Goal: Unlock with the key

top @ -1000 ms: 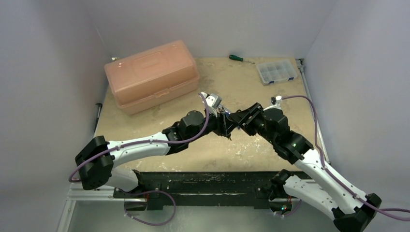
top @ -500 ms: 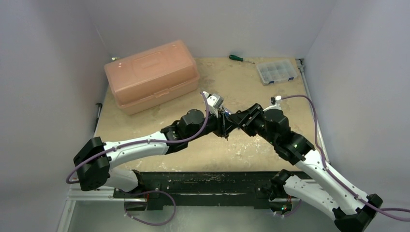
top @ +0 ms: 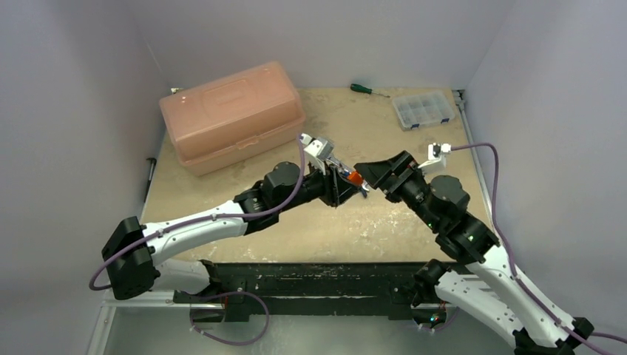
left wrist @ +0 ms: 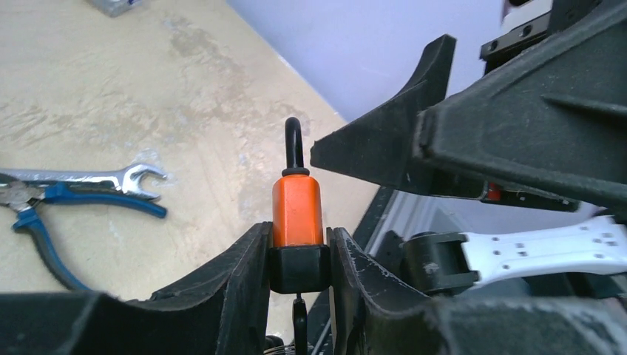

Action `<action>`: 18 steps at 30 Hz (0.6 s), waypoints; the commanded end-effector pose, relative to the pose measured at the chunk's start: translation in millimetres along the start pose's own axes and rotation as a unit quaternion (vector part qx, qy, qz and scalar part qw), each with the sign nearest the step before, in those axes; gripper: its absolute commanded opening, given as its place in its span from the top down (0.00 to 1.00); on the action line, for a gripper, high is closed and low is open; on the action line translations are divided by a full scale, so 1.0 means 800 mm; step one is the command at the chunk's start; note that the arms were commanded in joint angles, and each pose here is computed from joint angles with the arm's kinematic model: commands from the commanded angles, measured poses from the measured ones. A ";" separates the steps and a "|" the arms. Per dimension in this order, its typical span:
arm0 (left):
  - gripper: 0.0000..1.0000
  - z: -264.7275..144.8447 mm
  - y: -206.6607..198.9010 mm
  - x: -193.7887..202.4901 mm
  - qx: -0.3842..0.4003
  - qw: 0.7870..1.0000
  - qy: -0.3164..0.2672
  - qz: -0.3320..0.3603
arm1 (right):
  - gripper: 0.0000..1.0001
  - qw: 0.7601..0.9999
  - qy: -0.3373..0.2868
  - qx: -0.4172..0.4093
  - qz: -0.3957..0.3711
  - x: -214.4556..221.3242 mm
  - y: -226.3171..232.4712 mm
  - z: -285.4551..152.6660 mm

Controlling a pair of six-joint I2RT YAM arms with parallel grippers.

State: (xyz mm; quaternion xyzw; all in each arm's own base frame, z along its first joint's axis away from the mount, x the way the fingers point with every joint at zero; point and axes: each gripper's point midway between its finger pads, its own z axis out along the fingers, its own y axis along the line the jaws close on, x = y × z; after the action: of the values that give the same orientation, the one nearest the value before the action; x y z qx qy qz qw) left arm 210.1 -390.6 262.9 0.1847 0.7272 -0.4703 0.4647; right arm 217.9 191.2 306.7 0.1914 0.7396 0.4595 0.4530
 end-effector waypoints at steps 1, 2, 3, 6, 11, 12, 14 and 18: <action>1.00 -0.037 -0.068 -0.096 0.123 0.986 -0.100 -0.044 | 0.01 0.994 -0.055 -0.083 -0.037 -0.029 0.038 -0.021; 1.00 -0.044 -0.073 -0.104 0.142 0.983 -0.107 -0.054 | 0.01 0.992 -0.062 -0.099 -0.040 -0.030 0.039 -0.026; 1.00 -0.051 -0.078 -0.114 0.161 0.978 -0.117 -0.064 | 0.02 0.989 -0.070 -0.120 -0.044 -0.030 0.043 -0.033; 1.00 -0.072 -0.088 -0.136 0.208 0.965 -0.135 -0.087 | 0.03 0.978 -0.088 -0.181 -0.056 -0.030 0.055 -0.052; 1.00 -0.098 -0.120 -0.152 0.285 0.945 -0.130 -0.093 | 0.08 0.950 -0.093 -0.283 -0.093 -0.028 0.096 -0.086; 1.00 -0.102 -0.127 -0.153 0.297 0.942 -0.128 -0.091 | 0.08 0.945 -0.092 -0.297 -0.101 -0.029 0.105 -0.091; 1.00 -0.109 -0.137 -0.155 0.318 0.936 -0.124 -0.084 | 0.11 0.938 -0.093 -0.314 -0.113 -0.030 0.117 -0.097; 1.00 -0.116 -0.148 -0.153 0.346 0.928 -0.115 -0.079 | 0.16 0.932 -0.096 -0.327 -0.126 -0.035 0.132 -0.099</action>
State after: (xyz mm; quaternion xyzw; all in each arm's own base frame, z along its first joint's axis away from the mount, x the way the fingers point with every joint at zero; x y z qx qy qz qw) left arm 171.9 -361.6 389.6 0.1771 0.5599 -0.6985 0.4089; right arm 165.7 184.4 380.6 0.0324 0.5736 0.5781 0.5794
